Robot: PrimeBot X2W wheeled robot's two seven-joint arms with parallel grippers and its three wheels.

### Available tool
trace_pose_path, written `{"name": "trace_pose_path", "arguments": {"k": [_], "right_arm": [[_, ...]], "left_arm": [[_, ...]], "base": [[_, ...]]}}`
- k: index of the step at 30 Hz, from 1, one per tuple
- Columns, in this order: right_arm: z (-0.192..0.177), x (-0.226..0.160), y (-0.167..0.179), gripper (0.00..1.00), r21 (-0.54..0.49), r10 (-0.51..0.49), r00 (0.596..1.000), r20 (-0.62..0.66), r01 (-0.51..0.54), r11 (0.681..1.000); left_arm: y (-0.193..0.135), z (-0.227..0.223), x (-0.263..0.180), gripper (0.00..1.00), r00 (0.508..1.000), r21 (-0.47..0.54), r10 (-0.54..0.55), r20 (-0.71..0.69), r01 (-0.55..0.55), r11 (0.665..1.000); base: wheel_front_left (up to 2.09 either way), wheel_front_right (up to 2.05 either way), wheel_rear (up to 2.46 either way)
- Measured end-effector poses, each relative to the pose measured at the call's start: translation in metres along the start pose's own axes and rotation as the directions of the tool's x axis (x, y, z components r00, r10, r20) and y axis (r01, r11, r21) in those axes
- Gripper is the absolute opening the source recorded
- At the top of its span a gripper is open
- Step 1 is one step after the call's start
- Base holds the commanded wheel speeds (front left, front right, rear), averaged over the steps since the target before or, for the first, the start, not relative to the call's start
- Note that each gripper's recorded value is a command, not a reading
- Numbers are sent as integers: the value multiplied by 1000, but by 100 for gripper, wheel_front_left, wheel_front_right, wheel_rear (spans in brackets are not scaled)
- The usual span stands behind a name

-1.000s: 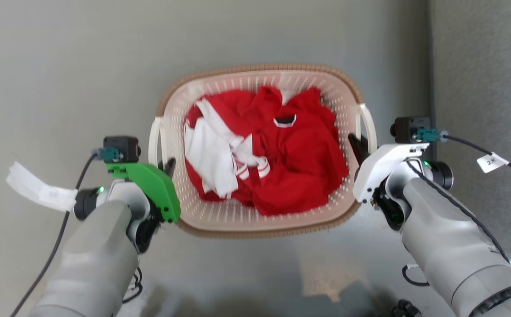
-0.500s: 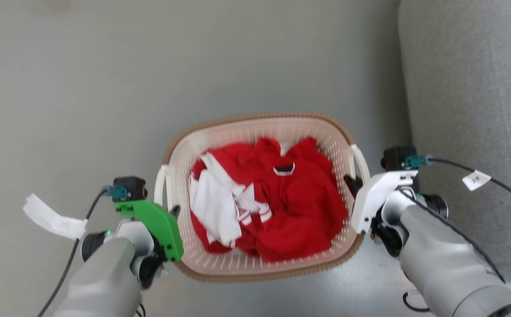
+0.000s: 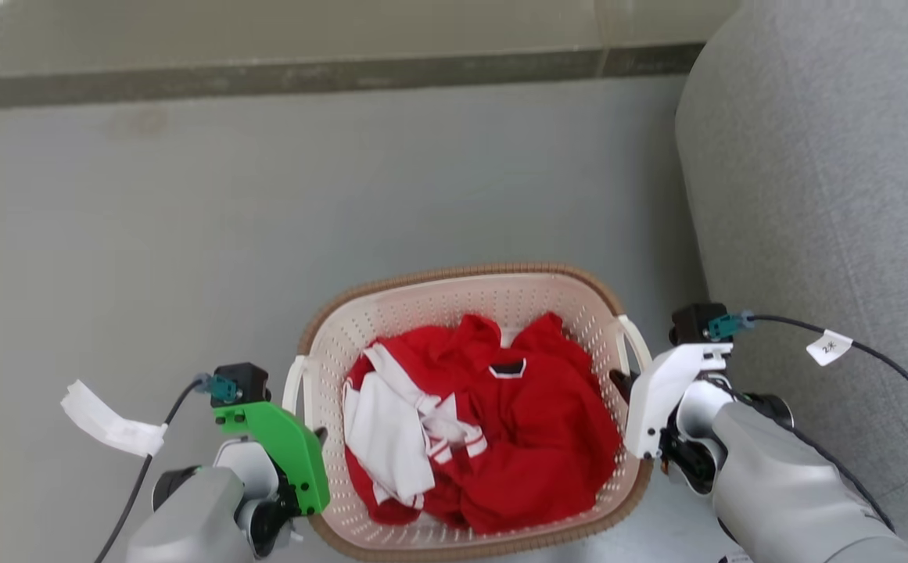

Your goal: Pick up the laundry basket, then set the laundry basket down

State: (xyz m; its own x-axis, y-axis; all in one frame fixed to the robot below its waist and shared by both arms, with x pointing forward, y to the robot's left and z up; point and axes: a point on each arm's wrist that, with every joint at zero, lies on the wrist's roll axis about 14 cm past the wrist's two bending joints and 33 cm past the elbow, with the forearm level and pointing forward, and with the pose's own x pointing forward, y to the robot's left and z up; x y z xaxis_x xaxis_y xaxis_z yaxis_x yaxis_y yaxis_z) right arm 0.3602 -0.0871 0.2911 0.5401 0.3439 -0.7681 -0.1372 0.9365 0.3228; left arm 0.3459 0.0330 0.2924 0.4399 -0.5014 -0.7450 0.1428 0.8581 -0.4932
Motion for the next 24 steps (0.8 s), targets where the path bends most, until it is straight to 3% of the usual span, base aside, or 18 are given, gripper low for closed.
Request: {"name": "trace_pose_path", "arguments": {"k": [24], "right_arm": [[-7,-29,12,0,-4,15,999,-29,-15,1000]], "left_arm": [[-13,-12,-28,0,999,21,-11,-36,12,1000]], "base": [[0,0,0]]}}
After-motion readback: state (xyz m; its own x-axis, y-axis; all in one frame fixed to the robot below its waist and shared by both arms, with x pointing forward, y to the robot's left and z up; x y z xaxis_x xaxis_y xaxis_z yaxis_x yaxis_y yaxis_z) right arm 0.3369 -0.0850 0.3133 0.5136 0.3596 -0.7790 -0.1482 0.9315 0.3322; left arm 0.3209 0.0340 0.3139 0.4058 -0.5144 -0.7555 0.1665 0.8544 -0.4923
